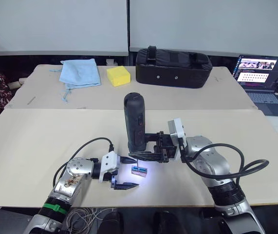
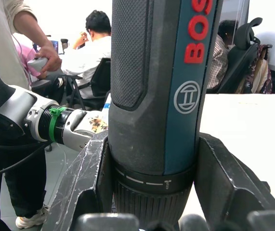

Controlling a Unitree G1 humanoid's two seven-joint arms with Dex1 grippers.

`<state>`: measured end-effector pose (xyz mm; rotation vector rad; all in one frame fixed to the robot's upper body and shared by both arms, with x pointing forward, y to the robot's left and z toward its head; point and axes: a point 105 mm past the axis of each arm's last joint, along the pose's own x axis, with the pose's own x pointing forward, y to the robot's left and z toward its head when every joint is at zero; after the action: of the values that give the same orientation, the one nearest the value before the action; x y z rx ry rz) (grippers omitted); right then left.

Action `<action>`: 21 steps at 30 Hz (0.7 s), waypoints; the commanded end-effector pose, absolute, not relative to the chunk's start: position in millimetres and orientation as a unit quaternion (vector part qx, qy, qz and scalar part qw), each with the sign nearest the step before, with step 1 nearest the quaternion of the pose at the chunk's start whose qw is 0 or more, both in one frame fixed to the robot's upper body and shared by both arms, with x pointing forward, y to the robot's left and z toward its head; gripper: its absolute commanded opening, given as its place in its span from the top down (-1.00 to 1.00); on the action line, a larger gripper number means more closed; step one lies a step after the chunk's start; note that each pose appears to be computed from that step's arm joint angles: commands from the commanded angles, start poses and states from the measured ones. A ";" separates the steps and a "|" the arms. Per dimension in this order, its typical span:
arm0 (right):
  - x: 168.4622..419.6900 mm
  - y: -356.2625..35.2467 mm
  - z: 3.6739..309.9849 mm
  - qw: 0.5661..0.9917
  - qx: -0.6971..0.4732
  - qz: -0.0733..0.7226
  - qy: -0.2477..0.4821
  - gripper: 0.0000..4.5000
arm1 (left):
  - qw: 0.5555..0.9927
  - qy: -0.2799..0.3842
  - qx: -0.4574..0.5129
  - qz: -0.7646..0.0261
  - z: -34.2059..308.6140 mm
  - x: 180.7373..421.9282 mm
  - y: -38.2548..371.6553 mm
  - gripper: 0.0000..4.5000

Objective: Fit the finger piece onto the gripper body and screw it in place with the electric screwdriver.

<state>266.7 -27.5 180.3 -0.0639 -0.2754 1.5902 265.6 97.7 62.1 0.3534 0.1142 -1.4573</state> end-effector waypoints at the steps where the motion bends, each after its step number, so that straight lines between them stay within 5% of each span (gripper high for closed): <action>1: 261.6 -27.1 190.6 0.681 -0.035 0.716 -0.153 0.14 | 0.728 0.069 0.156 -0.664 53.1 260.2 99.9 -0.97; 21: 265.2 -28.9 191.4 0.685 -0.034 0.711 -0.154 0.14 | 0.729 0.069 0.157 -0.663 53.4 260.6 100.3 -0.97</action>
<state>267.8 -28.8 176.7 -0.0573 -0.2598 1.5853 265.1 98.0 61.9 0.3519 0.1139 -1.4547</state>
